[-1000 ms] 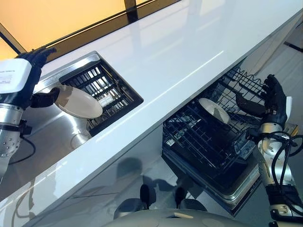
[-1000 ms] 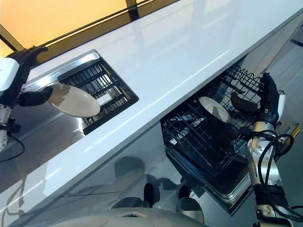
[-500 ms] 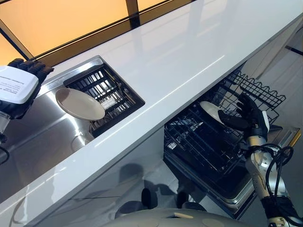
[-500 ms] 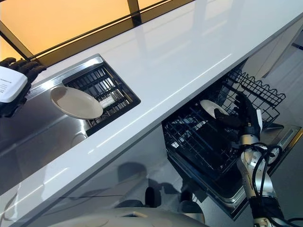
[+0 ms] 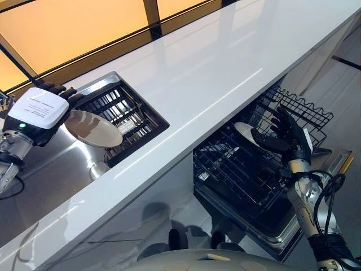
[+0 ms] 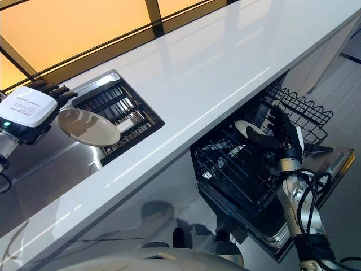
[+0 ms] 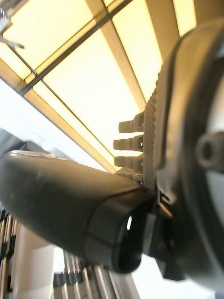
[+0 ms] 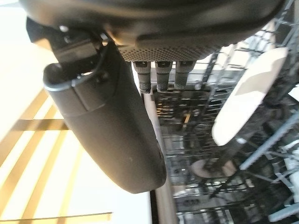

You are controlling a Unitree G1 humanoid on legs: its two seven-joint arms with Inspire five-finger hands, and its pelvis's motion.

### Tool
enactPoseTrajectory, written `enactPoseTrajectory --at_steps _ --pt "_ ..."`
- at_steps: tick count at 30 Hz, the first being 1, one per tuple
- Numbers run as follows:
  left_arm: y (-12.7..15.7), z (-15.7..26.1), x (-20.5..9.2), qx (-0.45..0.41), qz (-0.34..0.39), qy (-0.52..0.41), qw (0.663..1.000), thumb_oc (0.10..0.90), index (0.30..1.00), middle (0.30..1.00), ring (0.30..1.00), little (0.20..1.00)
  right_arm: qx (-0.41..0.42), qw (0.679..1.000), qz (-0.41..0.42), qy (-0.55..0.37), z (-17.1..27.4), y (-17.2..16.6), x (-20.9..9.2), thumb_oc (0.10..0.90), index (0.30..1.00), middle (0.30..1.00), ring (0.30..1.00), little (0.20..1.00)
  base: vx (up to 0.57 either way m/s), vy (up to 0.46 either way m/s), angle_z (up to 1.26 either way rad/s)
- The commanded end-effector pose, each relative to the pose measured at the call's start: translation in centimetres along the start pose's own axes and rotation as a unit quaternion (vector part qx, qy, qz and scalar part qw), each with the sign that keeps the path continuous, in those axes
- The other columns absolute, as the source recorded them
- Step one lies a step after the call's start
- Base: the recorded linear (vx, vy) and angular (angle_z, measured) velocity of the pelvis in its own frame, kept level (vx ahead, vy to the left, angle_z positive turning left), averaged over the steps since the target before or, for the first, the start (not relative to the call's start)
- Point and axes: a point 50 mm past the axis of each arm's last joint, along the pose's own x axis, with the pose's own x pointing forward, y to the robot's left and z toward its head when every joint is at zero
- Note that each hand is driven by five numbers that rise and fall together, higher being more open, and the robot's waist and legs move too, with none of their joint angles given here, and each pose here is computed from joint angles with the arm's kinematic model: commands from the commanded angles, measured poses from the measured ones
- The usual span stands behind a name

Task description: Pick up plates and place into dishwasher.

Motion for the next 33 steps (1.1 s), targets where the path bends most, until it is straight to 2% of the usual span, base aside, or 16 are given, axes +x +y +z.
enactPoseTrajectory --at_steps 1,12,21,22,23,24,33 --pt "4.2 -3.9 1.4 0.058 0.057 0.067 0.994 0.800 0.900 0.900 0.900 0.900 0.008 0.983 0.008 -0.181 7.1 -0.3 1.3 0.800 0.900 0.900 0.900 0.900 0.02 -0.004 -0.14" --pt "3.5 -3.0 2.5 0.054 -0.019 0.052 0.997 0.800 0.900 0.900 0.900 0.900 0.011 0.978 -0.005 -0.211 8.3 -0.6 1.2 0.800 0.900 0.900 0.900 0.900 0.00 -0.001 -0.03" --pt "2.8 -2.0 3.4 0.018 -0.065 0.038 0.997 0.800 0.900 0.900 0.900 0.900 0.014 0.975 0.002 -0.223 8.9 -0.4 1.2 0.800 0.900 0.900 0.900 0.900 0.00 0.000 0.00" --pt "2.5 -1.9 3.6 0.012 -0.076 0.038 0.996 0.182 0.371 0.371 0.371 0.282 0.016 0.973 0.003 -0.230 9.2 -0.3 1.2 0.800 0.900 0.900 0.900 0.900 0.00 0.000 0.00" --pt "2.4 -1.8 3.6 0.009 -0.080 0.037 0.996 0.182 0.371 0.371 0.371 0.282 0.017 0.972 0.004 -0.234 9.4 -0.2 1.2 0.800 0.900 0.900 0.900 0.900 0.00 0.000 0.00" --pt "2.2 -1.6 3.8 0.003 -0.088 0.034 0.996 0.100 0.300 0.300 0.300 0.200 0.019 0.970 0.006 -0.242 9.8 -0.2 1.3 0.800 0.900 0.900 0.900 0.900 0.00 0.000 0.00" --pt "2.5 -2.0 4.4 0.012 -0.081 0.048 0.996 0.100 0.300 0.300 0.300 0.200 0.018 0.948 0.004 -0.317 13.0 0.0 0.9 0.800 0.900 0.900 0.900 0.900 0.00 -0.002 -0.05"
